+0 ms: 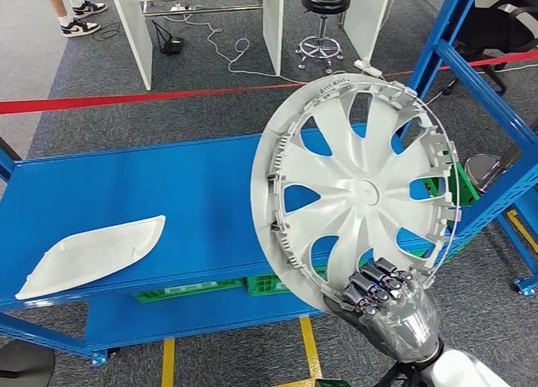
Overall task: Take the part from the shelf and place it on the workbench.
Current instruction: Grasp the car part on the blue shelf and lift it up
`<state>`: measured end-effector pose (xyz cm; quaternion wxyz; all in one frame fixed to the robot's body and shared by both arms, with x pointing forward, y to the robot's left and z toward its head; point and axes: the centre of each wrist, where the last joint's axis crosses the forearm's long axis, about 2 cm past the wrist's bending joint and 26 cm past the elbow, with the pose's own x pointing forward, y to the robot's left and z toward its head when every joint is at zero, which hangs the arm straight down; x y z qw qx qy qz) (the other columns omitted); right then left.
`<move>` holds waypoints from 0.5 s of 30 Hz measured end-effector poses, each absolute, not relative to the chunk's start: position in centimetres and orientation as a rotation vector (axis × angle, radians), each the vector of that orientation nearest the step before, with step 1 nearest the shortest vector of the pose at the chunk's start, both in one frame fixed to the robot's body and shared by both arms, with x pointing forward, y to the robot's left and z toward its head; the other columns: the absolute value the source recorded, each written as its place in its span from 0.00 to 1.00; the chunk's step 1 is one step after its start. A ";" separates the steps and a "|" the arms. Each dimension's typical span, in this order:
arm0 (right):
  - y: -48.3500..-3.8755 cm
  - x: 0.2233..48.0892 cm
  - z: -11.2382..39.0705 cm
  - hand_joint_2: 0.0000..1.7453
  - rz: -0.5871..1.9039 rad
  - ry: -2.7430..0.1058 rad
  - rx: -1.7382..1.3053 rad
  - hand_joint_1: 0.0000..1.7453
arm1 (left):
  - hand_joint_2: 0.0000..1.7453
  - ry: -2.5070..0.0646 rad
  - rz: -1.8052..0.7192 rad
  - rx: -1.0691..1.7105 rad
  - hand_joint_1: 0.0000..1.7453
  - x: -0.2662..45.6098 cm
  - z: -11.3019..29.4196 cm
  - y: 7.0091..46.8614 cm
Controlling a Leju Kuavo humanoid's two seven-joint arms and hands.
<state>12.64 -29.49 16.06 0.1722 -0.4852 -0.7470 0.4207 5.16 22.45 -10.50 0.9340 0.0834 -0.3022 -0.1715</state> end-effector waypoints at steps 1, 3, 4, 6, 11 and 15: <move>-29.5 12.7 16.0 1.00 1.194 -2.120 -1.370 1.00 | 1.00 -0.618 -0.361 0.174 0.00 5.2 -10.5 22.5; -29.5 12.7 15.8 1.00 1.197 -2.120 -1.357 1.00 | 1.00 -0.616 -0.380 0.181 0.00 5.2 -10.5 22.5; -29.5 12.7 15.8 1.00 1.200 -2.119 -1.352 1.00 | 1.00 -0.613 -0.388 0.187 0.00 5.2 -10.5 22.5; -29.5 12.7 15.6 1.00 1.207 -2.117 -1.345 1.00 | 1.00 -0.606 -0.398 0.208 0.00 5.2 -10.5 22.5; -29.6 12.7 15.4 1.00 1.218 -2.112 -1.338 1.00 | 1.00 -0.605 -0.382 0.236 0.00 5.2 -10.5 22.6; -29.5 12.7 15.4 1.00 1.218 -2.111 -1.337 1.00 | 1.00 -0.604 -0.369 0.242 0.00 5.2 -10.5 22.6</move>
